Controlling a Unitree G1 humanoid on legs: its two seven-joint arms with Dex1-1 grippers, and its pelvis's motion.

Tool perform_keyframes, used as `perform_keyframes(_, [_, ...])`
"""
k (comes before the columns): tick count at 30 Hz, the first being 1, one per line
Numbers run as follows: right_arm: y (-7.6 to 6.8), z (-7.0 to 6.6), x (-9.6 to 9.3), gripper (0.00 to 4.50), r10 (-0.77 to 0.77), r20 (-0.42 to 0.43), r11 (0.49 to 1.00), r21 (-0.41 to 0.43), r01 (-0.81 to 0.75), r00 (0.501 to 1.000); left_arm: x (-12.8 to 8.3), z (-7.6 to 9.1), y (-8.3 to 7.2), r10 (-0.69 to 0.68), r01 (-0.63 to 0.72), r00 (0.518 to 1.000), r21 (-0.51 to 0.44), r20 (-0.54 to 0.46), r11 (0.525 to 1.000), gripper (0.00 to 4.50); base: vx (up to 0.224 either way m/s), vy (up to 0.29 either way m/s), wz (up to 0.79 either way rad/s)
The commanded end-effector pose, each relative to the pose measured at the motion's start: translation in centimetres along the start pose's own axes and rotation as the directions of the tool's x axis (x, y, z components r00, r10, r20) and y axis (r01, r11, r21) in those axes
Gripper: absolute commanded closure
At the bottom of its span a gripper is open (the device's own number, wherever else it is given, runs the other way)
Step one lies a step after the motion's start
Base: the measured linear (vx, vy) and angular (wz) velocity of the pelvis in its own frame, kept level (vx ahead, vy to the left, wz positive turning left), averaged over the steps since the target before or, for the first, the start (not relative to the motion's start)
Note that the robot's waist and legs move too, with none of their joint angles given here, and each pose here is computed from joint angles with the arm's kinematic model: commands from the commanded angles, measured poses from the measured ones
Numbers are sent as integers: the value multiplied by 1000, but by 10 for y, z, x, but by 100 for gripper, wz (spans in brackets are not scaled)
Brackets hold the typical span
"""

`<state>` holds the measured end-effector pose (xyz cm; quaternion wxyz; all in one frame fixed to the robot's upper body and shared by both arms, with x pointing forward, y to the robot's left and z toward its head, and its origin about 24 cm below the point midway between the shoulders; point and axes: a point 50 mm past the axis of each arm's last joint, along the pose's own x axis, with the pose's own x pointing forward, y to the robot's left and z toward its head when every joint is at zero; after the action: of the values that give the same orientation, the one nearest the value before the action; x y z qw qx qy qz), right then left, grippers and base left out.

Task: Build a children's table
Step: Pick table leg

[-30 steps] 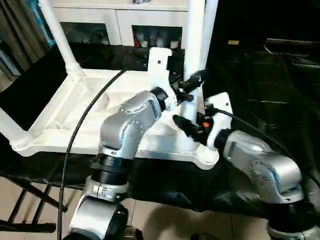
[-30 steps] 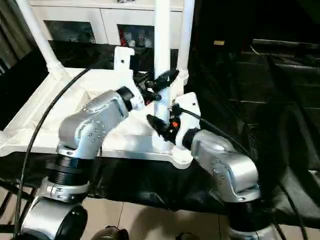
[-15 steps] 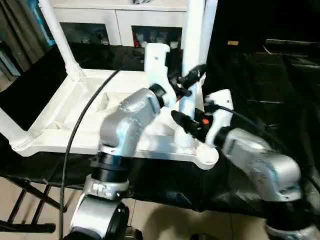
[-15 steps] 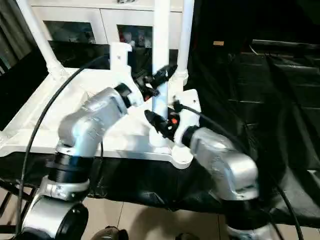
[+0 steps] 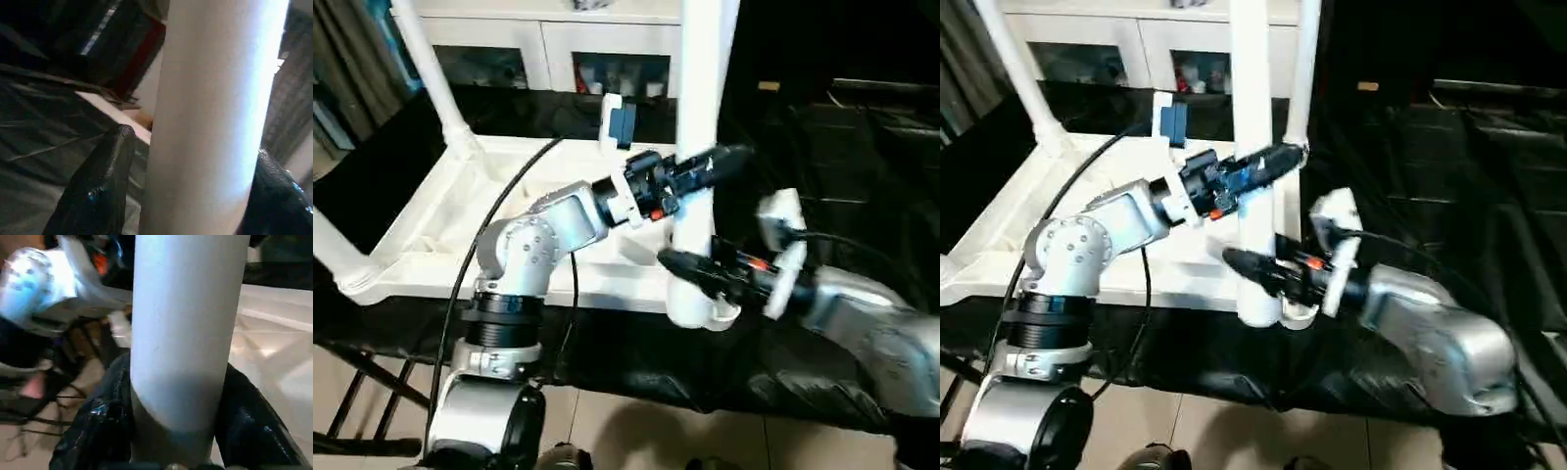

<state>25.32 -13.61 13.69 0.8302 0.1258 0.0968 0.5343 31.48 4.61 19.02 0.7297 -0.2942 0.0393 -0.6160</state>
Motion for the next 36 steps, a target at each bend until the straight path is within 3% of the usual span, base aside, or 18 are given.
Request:
perform_keyframes(1, [10,12,-8,264,97,23,995,-26,-96,995,0,2,0,-25,25,1000,-6,-16,1000,159,0,0,0])
perform_keyframes(9, [9,9,-12,264,84,-17,995,-50,-85,996,-1,5,12,76,-76,997,30,4,997,236,0,0,0])
perform_keyframes(12, [3,11,-9,191,23,-8,998,-55,-24,1000,0,8,16,151,-152,988,91,19,984,258,0,0,0])
perform_keyframes(18, [-4,7,0,146,-87,-19,995,-54,86,996,7,9,15,225,-226,974,162,21,961,265,0,0,0])
perform_keyframes(30, [-13,3,3,146,-180,-61,983,-53,176,982,17,3,16,341,-319,940,308,-19,896,265,0,0,0])
perform_keyframes(36, [-19,-7,16,146,-264,-116,965,-31,262,958,22,-1,14,395,-359,918,365,-26,859,265,0,0,0])
